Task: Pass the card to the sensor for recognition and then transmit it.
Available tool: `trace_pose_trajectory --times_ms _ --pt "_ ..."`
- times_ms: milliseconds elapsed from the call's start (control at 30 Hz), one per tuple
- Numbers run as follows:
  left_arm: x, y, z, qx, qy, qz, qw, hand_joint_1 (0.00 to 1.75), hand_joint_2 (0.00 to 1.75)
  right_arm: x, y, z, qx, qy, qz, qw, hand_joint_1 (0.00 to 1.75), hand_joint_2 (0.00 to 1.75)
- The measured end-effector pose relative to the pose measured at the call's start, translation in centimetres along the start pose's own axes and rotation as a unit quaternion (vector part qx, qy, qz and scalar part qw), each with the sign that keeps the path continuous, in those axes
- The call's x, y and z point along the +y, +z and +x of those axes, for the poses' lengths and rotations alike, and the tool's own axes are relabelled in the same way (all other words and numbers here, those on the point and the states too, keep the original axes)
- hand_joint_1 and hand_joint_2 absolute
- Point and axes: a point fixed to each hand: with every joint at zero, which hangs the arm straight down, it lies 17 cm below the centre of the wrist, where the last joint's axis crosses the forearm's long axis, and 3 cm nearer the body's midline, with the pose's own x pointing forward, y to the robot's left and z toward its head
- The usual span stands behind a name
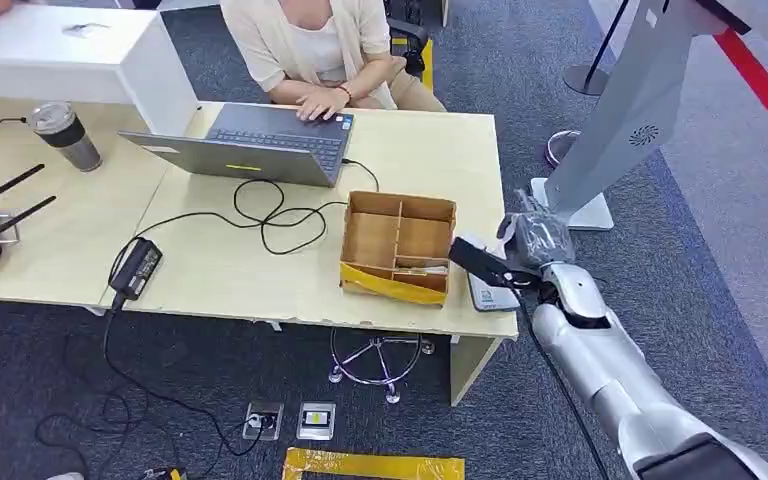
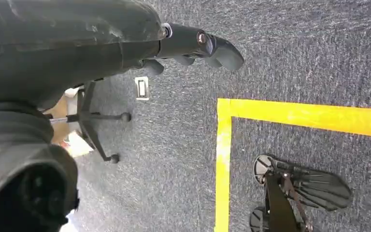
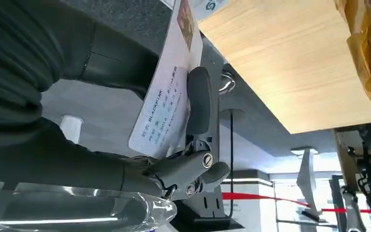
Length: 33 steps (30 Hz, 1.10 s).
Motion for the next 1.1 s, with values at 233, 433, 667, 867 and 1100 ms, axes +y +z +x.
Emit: trace_pose_trajectory --times_ms 233,433,667,867,1100 --pt "-0.1 0.0 -0.1 0.004 0.007 0.003 1.000 0.00 0.00 1.3 0.4 0.2 0.000 0.002 0.020 1.000 1.75 1.75" --pt "0.0 -0.1 -0.4 0.013 0.014 0.009 1.000 0.00 0.00 2.3 0.8 0.6 -0.010 0.005 0.033 0.999 1.75 1.75" --pt "-0.5 -0.1 -0.6 0.019 0.029 0.014 0.999 0.00 0.00 3.5 1.0 1.7 -0.021 0.003 0.052 0.998 1.75 1.75" --pt "-1.0 -0.1 -0.7 0.021 0.033 0.015 0.999 0.00 0.00 3.7 0.9 2.6 -0.027 0.001 0.056 0.998 1.75 1.75" --pt "-1.4 -0.1 -0.8 0.024 0.036 0.014 0.999 0.00 0.00 4.0 0.9 2.7 -0.026 -0.002 0.065 0.998 1.75 1.75"
